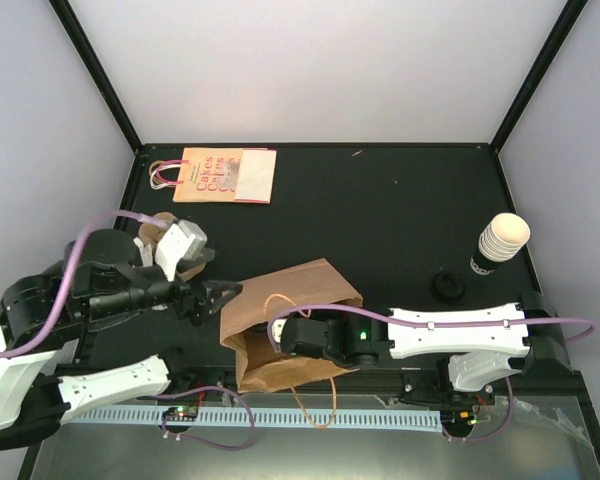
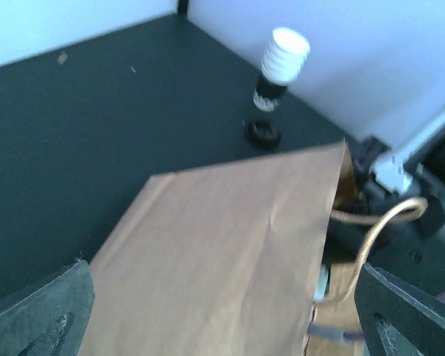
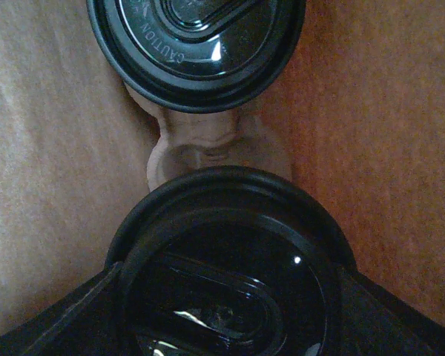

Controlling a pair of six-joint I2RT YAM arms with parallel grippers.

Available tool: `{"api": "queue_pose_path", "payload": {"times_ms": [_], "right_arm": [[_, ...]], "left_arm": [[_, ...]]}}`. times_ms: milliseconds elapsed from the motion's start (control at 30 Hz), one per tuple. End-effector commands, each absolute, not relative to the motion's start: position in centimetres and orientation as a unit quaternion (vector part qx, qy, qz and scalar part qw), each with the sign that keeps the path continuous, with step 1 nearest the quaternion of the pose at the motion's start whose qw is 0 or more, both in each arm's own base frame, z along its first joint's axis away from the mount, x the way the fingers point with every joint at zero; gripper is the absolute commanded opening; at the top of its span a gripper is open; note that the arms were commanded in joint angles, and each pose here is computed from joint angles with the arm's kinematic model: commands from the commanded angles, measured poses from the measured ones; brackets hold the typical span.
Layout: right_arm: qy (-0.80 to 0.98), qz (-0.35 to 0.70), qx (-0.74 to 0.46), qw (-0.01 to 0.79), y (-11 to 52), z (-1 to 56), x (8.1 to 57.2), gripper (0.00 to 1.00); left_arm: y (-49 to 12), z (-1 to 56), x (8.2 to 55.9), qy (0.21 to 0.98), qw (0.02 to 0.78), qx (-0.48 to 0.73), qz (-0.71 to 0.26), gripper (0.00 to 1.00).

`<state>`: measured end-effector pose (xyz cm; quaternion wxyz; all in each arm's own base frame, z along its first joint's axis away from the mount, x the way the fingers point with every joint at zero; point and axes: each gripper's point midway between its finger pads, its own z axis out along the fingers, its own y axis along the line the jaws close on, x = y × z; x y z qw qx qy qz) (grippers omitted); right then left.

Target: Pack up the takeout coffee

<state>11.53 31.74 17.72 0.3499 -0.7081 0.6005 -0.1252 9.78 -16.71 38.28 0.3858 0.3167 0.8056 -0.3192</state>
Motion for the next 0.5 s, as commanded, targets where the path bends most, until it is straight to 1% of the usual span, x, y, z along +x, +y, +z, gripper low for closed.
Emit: {"api": "queue_pose_path", "payload": {"times_ms": [0, 100, 167, 367, 467], "right_arm": [[0.596, -0.116, -0.703, 0.371, 31.9, 18.7, 11.6, 0.48], [0.593, -0.111, -0.705, 0.372, 31.9, 18.7, 11.4, 0.48], [0.589, -0.108, -0.708, 0.375, 32.0, 18.7, 11.2, 0.48], [0.577, -0.107, -0.712, 0.385, 31.8, 18.0, 10.7, 0.49], [0.573, -0.106, -0.713, 0.391, 31.9, 17.8, 10.4, 0.49]], "left_arm": [[-16.0, 40.4, 13.5, 0.838, 0.414, 0.217, -0.283, 0.99], [-16.2, 38.5, 16.2, 0.867, 0.385, 0.187, -0.257, 0.99], [-16.5, 37.0, 17.9, 0.876, 0.363, 0.170, -0.269, 0.99], [-17.4, 30.2, 23.3, 0.904, 0.286, 0.131, -0.291, 0.99], [-18.3, 28.1, 25.5, 0.904, 0.269, 0.131, -0.305, 0.99]]}}
